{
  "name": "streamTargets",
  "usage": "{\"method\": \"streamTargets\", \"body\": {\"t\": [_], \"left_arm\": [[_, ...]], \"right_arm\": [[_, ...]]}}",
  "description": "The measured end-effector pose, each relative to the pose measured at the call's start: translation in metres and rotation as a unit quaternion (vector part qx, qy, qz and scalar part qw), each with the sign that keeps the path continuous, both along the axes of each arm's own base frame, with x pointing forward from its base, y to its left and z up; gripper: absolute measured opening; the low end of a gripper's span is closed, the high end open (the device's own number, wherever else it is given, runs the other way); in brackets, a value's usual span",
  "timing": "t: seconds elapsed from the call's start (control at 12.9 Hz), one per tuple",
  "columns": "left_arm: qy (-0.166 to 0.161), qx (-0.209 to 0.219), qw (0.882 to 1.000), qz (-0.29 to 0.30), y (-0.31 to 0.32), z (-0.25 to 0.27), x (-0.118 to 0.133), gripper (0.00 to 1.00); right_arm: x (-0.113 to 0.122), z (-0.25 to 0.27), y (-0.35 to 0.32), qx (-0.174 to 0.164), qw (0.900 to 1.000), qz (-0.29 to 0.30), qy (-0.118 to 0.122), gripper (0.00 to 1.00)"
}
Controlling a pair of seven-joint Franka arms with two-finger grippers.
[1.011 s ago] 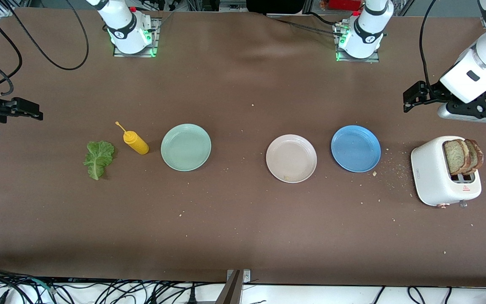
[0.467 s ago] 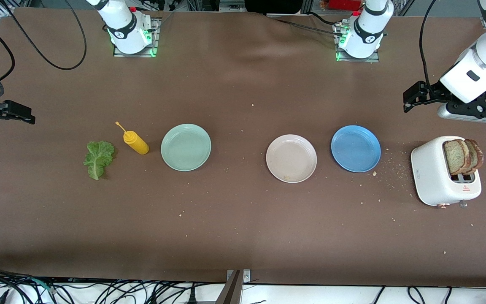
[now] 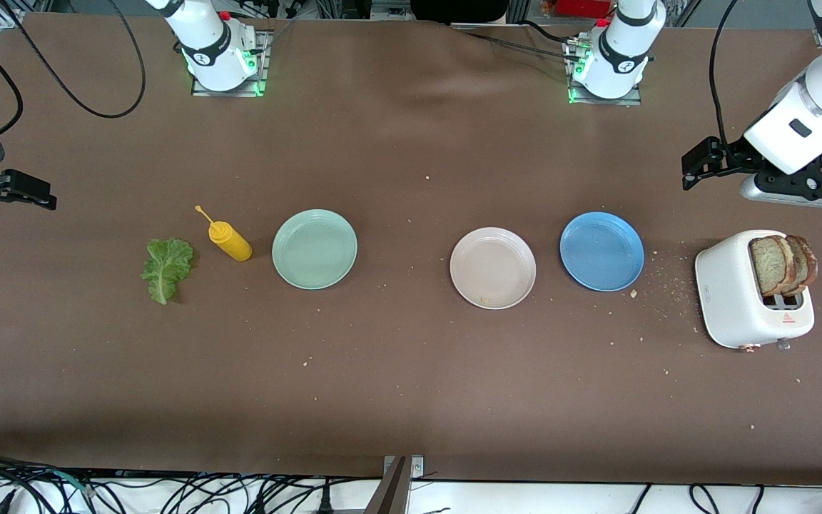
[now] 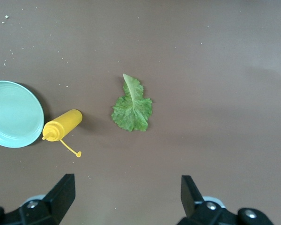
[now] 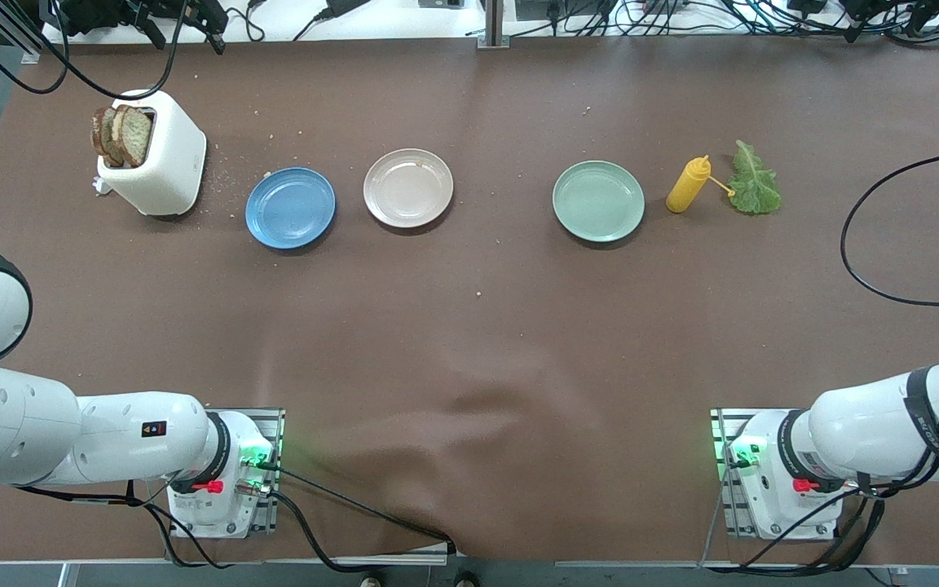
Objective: Make sandwich in beige plate with both arms
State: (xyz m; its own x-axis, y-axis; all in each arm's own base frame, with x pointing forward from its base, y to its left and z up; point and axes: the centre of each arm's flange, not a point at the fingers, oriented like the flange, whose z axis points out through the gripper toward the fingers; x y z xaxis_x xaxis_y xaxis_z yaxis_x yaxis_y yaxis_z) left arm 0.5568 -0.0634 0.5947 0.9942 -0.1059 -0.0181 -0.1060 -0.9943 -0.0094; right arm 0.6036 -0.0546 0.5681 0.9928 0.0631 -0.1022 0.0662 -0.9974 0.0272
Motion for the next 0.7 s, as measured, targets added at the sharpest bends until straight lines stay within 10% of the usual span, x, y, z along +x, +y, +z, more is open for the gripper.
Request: {"method": "streamTargets", "body": {"t": [0.7], "left_arm": [[0.0, 0.0, 1.0, 0.0, 0.0, 0.0, 0.0, 1.0]], "right_arm": [[0.0003, -0.0002, 0.0064, 0.001, 1.0, 0.006, 0.001, 1.0]]}}
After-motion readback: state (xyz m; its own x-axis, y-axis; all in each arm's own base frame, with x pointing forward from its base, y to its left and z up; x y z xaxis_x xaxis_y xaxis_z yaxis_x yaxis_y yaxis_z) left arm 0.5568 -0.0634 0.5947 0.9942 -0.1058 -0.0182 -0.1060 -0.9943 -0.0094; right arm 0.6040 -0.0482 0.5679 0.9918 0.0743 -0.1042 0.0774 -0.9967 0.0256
